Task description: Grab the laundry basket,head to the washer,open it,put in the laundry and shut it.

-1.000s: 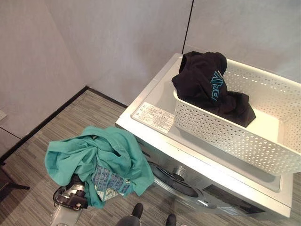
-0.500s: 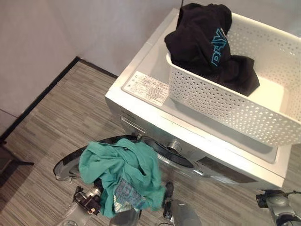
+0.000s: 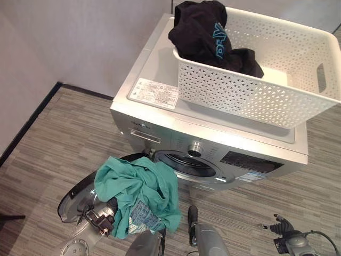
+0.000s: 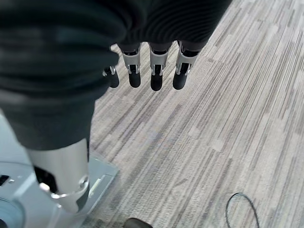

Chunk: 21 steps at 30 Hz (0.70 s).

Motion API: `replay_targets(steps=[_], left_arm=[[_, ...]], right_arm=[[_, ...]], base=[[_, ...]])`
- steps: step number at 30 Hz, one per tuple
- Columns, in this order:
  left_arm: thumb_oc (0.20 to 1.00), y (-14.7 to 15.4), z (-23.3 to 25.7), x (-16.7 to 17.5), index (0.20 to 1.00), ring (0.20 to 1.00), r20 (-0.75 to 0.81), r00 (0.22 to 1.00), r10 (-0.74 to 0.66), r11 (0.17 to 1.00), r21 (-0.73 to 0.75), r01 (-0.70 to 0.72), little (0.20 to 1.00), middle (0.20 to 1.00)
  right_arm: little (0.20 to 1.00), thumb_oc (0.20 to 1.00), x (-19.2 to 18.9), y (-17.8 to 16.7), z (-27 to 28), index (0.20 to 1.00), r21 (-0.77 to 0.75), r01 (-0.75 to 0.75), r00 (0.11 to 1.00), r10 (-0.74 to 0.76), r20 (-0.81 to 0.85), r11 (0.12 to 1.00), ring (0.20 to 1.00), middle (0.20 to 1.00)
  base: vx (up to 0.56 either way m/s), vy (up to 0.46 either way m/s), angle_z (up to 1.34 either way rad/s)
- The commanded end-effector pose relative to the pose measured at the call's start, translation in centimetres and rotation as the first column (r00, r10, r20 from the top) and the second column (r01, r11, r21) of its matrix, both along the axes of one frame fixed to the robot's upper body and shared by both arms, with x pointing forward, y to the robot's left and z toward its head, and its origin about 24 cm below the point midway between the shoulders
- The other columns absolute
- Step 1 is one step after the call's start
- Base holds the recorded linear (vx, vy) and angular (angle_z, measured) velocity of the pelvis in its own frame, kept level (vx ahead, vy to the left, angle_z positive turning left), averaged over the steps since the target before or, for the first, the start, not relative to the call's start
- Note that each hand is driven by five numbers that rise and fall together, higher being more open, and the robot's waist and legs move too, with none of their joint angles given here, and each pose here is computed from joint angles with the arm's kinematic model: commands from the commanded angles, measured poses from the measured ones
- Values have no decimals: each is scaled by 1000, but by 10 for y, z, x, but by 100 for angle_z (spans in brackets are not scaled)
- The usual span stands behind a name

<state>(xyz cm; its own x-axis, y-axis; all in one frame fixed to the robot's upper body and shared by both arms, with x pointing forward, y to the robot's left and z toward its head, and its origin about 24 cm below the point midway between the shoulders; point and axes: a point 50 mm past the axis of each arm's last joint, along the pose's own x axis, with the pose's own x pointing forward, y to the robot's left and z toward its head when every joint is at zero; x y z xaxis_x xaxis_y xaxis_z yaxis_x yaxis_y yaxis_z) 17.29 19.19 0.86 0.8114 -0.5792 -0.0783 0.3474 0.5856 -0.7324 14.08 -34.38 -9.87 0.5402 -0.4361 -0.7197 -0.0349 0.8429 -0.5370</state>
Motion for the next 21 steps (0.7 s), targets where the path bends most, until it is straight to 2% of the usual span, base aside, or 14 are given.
replay_targets(steps=[1, 4, 7, 9, 13, 17, 20, 21], left_arm=[[200, -12, 9, -7, 200, 200, 74, 996, -51, 999, -5, 52, 200, 200], [200, -20, -12, -7, 200, 200, -2, 999, -49, 998, 48, 49, 200, 200], [200, -37, -33, 2, 200, 200, -39, 998, -55, 993, 105, 58, 200, 200], [200, -53, -37, 15, 200, 200, -49, 998, -30, 995, 92, 35, 200, 200], [200, -65, -39, 31, 200, 200, -58, 998, 36, 997, 77, -32, 200, 200], [200, -68, -41, 40, 200, 200, -60, 995, 85, 993, 85, -80, 200, 200], [200, -66, -37, 63, 200, 200, -42, 978, 204, 975, 100, -199, 200, 200], [200, -66, -37, 63, 200, 200, -42, 978, 204, 975, 100, -199, 200, 200]], right_arm=[[1000, 1000, -1, -20, 14, 1000, -63, -5, 1000, 7, 17, 998, 1000, 1000], [1000, 1000, -1, -24, 19, 1000, -85, -24, 999, 27, 34, 996, 1000, 1000], [1000, 1000, -11, -30, 19, 1000, -130, -72, 997, 69, -26, 989, 1000, 1000], [1000, 1000, -13, -30, 16, 1000, -126, -61, 997, 55, -49, 990, 1000, 1000], [1000, 1000, -8, -29, 17, 1000, -118, -38, 999, 35, -24, 992, 1000, 1000], [1000, 1000, -1, -28, 20, 1000, -114, -20, 1000, 22, 16, 993, 1000, 1000], [1000, 1000, 8, -20, 19, 1000, -98, -29, 998, 34, 50, 995, 1000, 1000], [1000, 1000, 8, -20, 19, 1000, -98, -29, 998, 34, 51, 995, 1000, 1000]], base=[[19, -177, 12], [-5, -253, 23], [-47, -192, 45], [-73, -118, 9], [-40, -43, 3], [-19, -8, 3], [-22, -10, 10], [-25, 0, 7]])
